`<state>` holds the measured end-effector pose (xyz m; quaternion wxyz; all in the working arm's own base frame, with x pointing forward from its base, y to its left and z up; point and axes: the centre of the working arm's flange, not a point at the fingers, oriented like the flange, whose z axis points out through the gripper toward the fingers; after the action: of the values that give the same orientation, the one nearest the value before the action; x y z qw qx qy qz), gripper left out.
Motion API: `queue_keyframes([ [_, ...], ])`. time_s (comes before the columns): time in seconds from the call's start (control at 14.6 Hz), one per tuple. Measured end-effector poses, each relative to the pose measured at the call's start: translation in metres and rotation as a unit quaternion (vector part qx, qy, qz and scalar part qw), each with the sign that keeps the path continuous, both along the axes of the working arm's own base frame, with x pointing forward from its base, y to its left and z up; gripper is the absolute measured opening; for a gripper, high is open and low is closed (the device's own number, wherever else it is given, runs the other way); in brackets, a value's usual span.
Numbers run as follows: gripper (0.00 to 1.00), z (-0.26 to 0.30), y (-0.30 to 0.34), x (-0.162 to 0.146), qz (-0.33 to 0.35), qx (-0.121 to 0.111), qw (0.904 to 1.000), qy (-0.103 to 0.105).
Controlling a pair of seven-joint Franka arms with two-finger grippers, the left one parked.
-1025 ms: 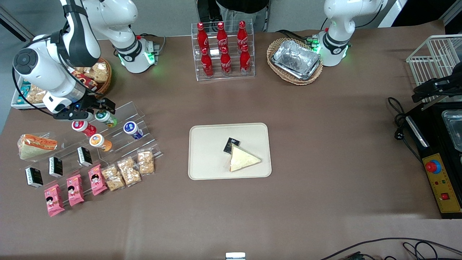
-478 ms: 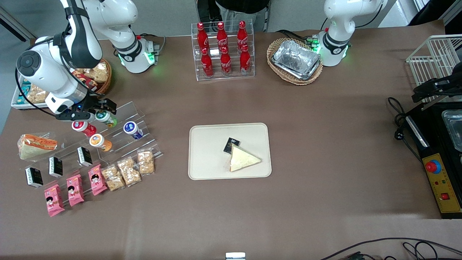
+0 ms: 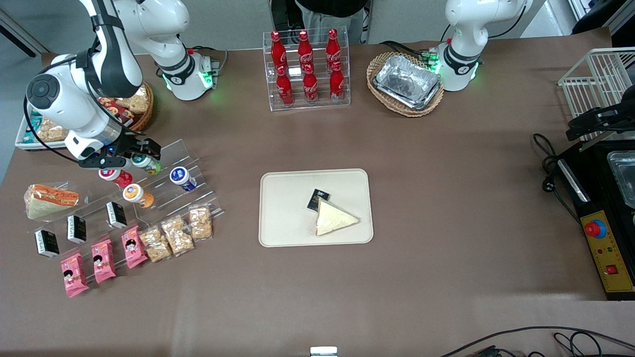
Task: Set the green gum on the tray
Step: 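Close the right gripper on the green gum bottle and lift it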
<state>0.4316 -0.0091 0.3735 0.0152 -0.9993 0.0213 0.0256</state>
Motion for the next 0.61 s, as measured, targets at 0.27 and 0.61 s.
queue_keyframes([
  [0.27,0.68,-0.0008,-0.0001,0.0003,0.001,-0.001,1.0000,0.000],
  [0.61,0.59,0.0015,-0.0003,0.0014,0.002,-0.003,1.0000,-0.003],
])
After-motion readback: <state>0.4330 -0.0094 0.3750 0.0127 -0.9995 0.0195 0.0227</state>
